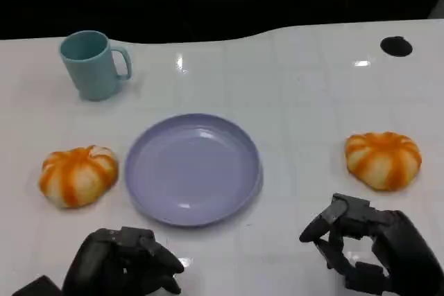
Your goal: Grasp the bread from the table and place it into the plate.
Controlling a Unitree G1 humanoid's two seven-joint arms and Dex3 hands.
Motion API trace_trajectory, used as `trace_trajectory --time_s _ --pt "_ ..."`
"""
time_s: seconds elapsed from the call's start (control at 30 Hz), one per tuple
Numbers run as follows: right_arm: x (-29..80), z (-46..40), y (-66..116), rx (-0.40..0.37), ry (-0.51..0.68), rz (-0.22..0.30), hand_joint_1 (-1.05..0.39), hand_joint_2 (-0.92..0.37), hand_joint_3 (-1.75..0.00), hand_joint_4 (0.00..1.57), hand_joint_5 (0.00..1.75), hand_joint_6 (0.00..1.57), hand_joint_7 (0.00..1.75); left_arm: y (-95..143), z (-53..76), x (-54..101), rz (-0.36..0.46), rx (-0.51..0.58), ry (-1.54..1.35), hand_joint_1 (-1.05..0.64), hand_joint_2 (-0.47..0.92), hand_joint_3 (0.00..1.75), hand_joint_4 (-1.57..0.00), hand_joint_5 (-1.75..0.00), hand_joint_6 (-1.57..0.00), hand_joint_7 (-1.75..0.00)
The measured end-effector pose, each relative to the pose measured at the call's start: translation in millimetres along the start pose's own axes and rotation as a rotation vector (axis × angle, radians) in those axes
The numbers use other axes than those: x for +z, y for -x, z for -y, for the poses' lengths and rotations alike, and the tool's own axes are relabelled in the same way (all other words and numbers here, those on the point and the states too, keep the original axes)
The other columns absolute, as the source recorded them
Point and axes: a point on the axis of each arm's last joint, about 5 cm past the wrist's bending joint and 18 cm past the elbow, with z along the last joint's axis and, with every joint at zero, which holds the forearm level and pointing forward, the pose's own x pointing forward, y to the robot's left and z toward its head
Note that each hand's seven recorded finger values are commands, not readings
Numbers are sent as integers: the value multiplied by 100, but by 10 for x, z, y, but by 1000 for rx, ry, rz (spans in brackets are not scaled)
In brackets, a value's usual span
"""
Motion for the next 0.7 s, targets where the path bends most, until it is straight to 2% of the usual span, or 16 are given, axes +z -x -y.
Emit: trace_trajectory --time_s 0.27,0.43,0.53,0.7 --pt "0 0 0 -1 -2 -1 -21 -76 -61 76 171 75 121 0 0 0 0 0 0 -105 90 0 -125 -94 -135 -58" --pt "-6 5 0 -9 -33 -6 -19 -84 -40 71 136 79 92 -1 0 0 0 0 0 -105 90 0 -125 -94 -134 -58" --pt "-7 4 -5 -23 -60 -1 -18 -90 -29 68 125 77 80 -5 0 1 0 -1 -1 -105 90 0 -124 -94 -134 -58" --pt "11 52 -58 -53 -17 42 -19 -92 -27 61 108 72 65 -32 -4 9 7 -4 -3 -105 90 0 -125 -94 -135 -59"
